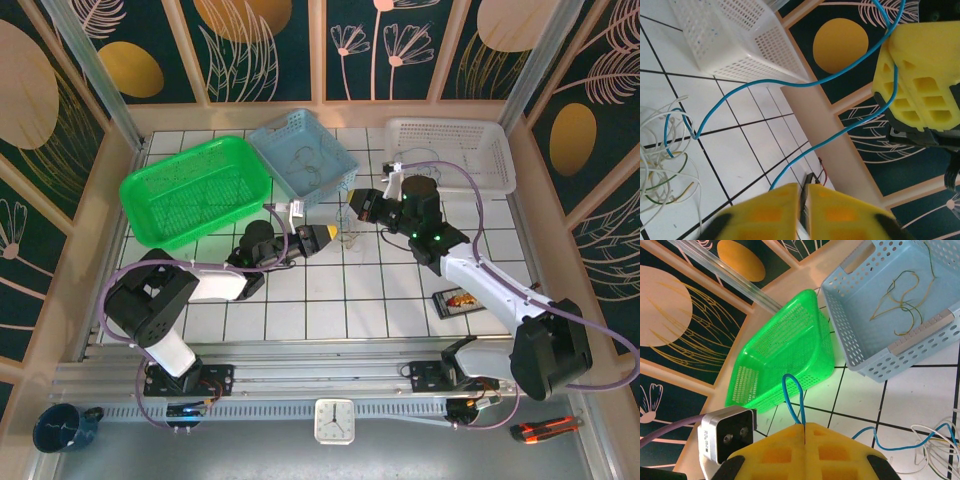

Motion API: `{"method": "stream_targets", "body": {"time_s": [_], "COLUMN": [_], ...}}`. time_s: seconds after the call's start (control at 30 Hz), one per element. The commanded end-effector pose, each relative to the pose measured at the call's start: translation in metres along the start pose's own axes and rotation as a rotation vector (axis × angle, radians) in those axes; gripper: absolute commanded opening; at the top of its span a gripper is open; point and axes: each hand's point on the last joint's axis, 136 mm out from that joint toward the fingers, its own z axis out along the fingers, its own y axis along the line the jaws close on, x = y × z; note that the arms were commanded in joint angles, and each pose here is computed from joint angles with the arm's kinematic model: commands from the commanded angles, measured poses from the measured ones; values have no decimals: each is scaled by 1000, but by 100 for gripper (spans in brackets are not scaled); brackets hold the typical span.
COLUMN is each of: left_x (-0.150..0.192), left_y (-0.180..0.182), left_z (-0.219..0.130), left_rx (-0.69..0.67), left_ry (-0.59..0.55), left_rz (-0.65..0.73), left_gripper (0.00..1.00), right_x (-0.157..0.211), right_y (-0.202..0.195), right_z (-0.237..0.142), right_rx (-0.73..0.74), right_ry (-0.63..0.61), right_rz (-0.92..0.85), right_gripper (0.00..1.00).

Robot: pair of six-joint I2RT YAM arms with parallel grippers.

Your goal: Untangle the cables

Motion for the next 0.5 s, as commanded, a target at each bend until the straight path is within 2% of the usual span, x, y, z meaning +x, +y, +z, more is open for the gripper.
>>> {"method": "stream_targets", "body": {"time_s": [0.0,0.07,0.1,0.17,0.23,0.33,0.47], "left_x": [-2,-3,-3,-4,-3,0,5], "left_y": [-13,-14,-14,-11,-8,-2,5], "left_z": [0,-1,-2,-3,-4,-5,-6], "left_rx": [52,47,41,24,7,-7,-17], "left_ry": [-9,-12,-14,-19,-20,-17,-16], "left_rz": [29,34,41,46,52,41,22], "left_gripper": [0,2,9,40,53,62,67], "right_x": [3,4,4,3,2,0,-1], "right_y": [-7,-10,-10,-11,-9,-7,-5], "right_z": [4,4,4,3,3,2,2], "right_rx": [9,14,13,12,9,4,-5], "right_ry": [-13,-13,-14,-15,-16,-21,-22], "right_rz": [1,6,6,9,8,7,11], "right_gripper": [0,0,0,0,0,0,0]}}
